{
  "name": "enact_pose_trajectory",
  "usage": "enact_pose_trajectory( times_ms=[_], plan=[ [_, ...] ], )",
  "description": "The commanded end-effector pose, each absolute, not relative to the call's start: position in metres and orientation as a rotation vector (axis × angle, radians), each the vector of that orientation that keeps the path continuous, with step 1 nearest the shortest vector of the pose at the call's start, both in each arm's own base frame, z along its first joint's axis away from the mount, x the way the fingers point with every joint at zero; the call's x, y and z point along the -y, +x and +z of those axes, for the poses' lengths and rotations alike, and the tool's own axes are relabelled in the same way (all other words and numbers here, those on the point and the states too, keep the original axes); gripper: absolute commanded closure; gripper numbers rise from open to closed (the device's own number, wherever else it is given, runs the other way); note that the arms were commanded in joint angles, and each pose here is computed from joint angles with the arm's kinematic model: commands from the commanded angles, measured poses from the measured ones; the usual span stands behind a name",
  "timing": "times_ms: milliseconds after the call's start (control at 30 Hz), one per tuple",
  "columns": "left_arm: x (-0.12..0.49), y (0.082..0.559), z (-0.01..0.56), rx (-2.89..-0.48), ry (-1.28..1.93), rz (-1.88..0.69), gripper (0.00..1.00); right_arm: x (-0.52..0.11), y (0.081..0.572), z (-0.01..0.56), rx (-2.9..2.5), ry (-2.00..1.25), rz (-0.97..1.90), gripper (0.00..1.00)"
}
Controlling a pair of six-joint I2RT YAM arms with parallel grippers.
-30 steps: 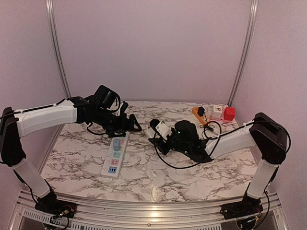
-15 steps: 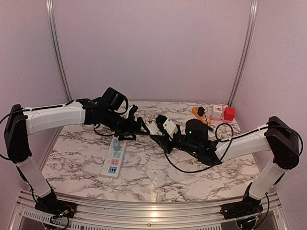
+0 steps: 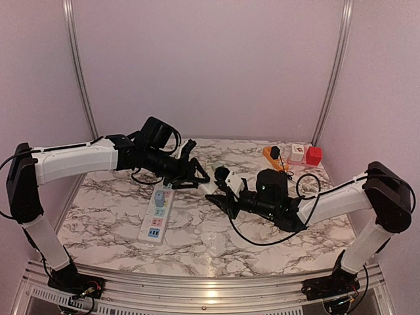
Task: Insert the plug
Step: Pass from the right arm to the left
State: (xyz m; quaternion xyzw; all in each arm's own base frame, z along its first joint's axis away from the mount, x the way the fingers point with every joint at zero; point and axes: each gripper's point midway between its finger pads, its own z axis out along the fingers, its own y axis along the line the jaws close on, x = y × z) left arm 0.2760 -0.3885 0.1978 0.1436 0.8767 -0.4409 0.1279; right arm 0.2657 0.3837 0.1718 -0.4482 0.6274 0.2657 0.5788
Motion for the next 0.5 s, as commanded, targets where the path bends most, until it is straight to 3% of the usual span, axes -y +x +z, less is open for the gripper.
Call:
enact_pose_trajectory(
  times_ms=[0,267,467],
  plan=[
    [0.3997,0.2772,0.2075,-2.505,0.465,-1.346,0.45,-0.3913,0.2526,0.2078,-1.330,-1.049,0.682,0.84],
    [0.4050,0.2724,0.2060,-2.508,0.491,-1.384,0.46,-0.3926,0.2520,0.2066,-1.327,-1.054,0.689,0.84],
    [0.4044,0.2712,0.2055,-2.506,0.497,-1.382,0.60,-0.3920,0.2510,0.2049,-1.326,-1.057,0.691,0.84]
  ],
)
